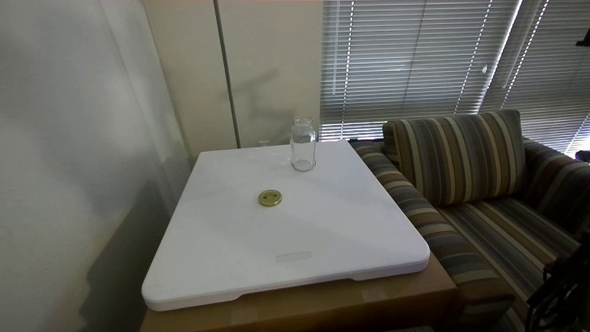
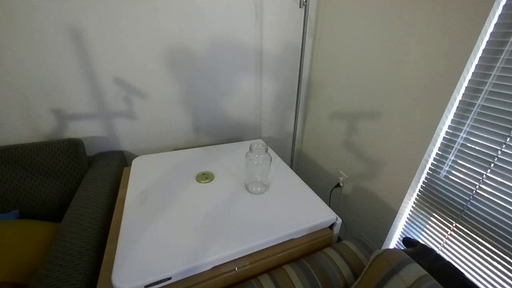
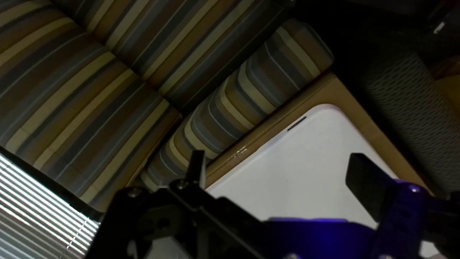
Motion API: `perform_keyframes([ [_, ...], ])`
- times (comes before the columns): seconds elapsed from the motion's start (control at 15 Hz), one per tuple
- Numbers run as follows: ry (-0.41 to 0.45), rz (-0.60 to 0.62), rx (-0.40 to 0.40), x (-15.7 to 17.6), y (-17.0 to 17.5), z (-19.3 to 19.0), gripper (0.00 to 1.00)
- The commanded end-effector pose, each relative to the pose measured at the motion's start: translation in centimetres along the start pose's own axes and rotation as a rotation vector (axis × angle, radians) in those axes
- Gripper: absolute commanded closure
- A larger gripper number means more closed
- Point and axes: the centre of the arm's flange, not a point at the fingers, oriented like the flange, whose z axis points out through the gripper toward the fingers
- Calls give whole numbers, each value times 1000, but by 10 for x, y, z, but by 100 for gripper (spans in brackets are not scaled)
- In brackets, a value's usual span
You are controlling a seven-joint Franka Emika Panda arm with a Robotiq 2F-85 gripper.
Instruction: Put the lid on top of the glass jar
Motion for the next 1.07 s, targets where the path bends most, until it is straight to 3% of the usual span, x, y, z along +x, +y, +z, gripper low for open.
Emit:
perform_keyframes([
  [0.0, 42, -51, 8, 48, -15, 11, 0],
  [0.47, 15, -230, 104, 140, -61, 50, 0],
  [0.53, 43, -186, 75, 101, -69, 35, 0],
  [0.87, 38, -180, 71, 112, -74, 37, 0],
  [1.0, 26, -193, 82, 135, -82, 44, 0],
])
